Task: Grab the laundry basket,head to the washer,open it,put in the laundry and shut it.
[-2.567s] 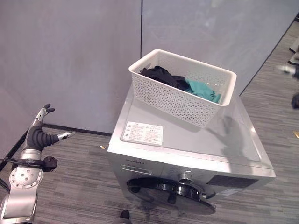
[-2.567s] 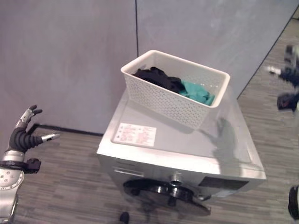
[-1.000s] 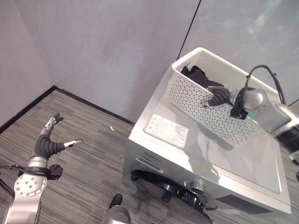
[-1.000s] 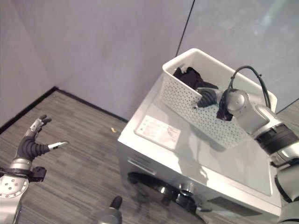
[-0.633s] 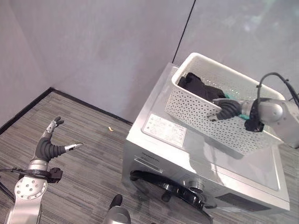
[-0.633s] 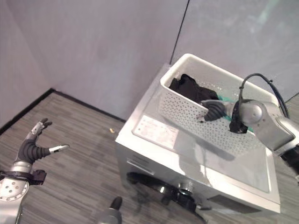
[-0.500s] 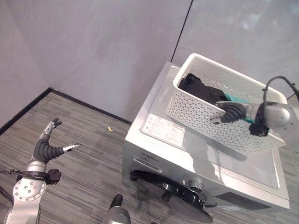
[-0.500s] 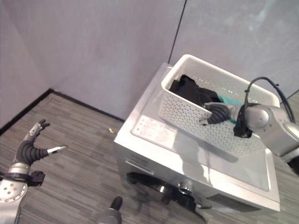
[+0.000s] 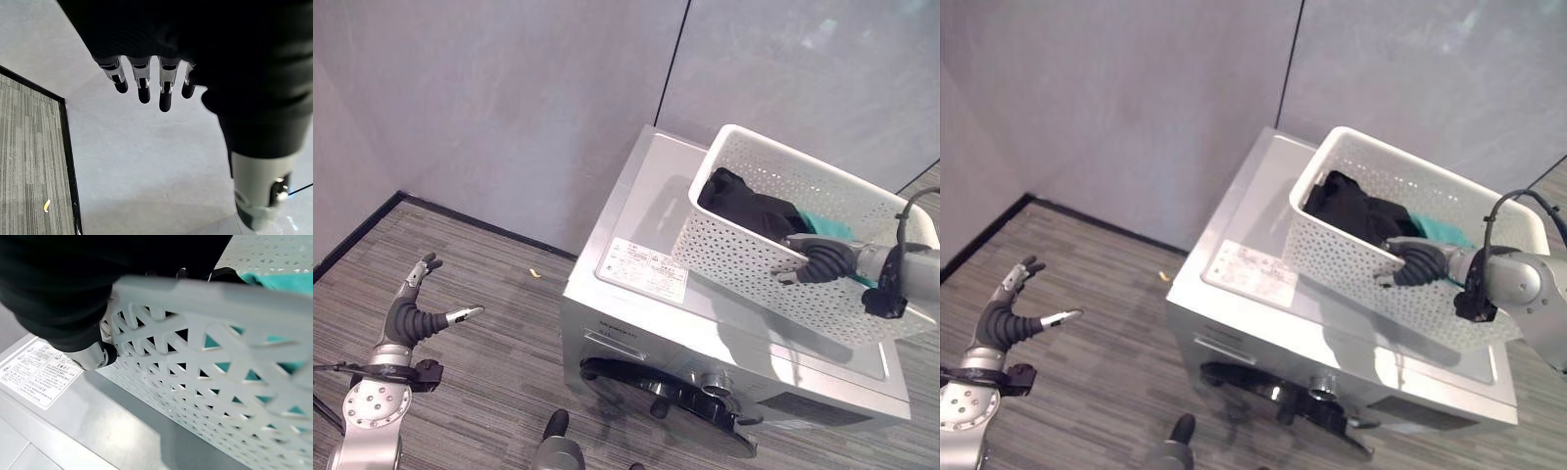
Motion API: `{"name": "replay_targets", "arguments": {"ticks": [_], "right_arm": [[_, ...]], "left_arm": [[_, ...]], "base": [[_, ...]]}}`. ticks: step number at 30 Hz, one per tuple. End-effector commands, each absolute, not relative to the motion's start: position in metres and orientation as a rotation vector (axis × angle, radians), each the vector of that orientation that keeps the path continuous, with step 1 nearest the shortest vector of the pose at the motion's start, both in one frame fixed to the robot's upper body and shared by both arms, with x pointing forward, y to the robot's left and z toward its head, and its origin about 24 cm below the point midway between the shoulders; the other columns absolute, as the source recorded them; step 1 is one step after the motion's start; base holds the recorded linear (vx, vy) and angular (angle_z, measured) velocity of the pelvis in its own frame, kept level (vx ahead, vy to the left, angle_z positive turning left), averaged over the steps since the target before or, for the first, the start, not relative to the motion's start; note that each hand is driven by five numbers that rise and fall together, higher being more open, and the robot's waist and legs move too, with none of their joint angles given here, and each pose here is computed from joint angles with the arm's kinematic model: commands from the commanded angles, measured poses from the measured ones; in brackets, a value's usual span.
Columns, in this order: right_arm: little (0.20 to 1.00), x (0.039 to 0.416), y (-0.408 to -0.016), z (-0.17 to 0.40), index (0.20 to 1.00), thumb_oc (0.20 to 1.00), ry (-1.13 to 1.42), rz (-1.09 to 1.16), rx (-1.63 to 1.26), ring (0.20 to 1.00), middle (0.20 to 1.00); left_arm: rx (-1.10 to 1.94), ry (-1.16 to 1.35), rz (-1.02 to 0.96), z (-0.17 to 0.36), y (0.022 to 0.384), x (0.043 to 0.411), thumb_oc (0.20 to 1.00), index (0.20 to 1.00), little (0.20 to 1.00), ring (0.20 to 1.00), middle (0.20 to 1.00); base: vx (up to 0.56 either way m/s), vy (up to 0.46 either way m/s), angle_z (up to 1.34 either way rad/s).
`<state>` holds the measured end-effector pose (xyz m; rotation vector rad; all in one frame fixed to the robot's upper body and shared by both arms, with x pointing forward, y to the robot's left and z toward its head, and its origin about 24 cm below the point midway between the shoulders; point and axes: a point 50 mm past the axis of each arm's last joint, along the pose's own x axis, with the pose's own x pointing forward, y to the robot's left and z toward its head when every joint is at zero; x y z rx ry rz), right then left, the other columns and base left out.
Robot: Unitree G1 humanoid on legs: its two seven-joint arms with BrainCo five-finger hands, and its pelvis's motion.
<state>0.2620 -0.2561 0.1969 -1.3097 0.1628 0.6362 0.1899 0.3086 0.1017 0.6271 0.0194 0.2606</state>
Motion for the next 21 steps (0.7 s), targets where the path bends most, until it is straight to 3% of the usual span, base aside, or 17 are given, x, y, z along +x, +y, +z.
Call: {"name": "replay_targets", "arguments": {"ticks": [1, 9, 10, 11, 12, 13, 21], "right_arm": [[0.200, 0.261, -0.272, 0.200, 0.200, 0.200, 0.264, 0.620, -1.338, 0.200, 0.200], [0.200, 0.271, -0.265, 0.199, 0.200, 0.200, 0.237, 0.633, -1.334, 0.200, 0.200], [0.498, 0.274, -0.266, 0.202, 0.498, 0.498, 0.222, 0.605, -1.339, 0.498, 0.498], [0.498, 0.274, -0.266, 0.202, 0.498, 0.498, 0.221, 0.605, -1.339, 0.498, 0.498], [0.831, 0.275, -0.268, 0.203, 0.831, 0.831, 0.215, 0.585, -1.339, 0.831, 0.831], [1.000, 0.277, -0.269, 0.205, 1.000, 1.000, 0.203, 0.563, -1.342, 1.000, 1.000], [1.000, 0.287, -0.297, 0.219, 1.000, 1.000, 0.165, 0.340, -1.277, 1.000, 1.000]], "left_arm": [[0.685, -0.079, 0.228, 0.119, 0.300, 0.190, 1.000, 1.000, 1.000, 1.000, 1.000], [0.684, -0.081, 0.220, 0.118, 0.298, 0.192, 1.000, 1.000, 1.000, 1.000, 1.000], [0.685, -0.080, 0.226, 0.118, 0.299, 0.191, 1.000, 1.000, 1.000, 1.000, 1.000], [0.685, -0.081, 0.226, 0.118, 0.299, 0.191, 1.000, 1.000, 1.000, 1.000, 1.000], [0.682, -0.082, 0.229, 0.118, 0.299, 0.192, 1.000, 1.000, 1.000, 1.000, 1.000], [0.679, -0.081, 0.234, 0.118, 0.299, 0.192, 1.000, 1.000, 1.000, 1.000, 1.000], [0.668, -0.091, 0.253, 0.119, 0.301, 0.198, 1.000, 1.000, 1.000, 1.000, 1.000]], "base": [[0.00, 0.000, 0.00], [0.00, 0.000, 0.00], [0.00, 0.000, 0.00], [0.00, 0.000, 0.00], [0.00, 0.000, 0.00], [0.00, 0.000, 0.00], [0.00, 0.000, 0.00]]}}
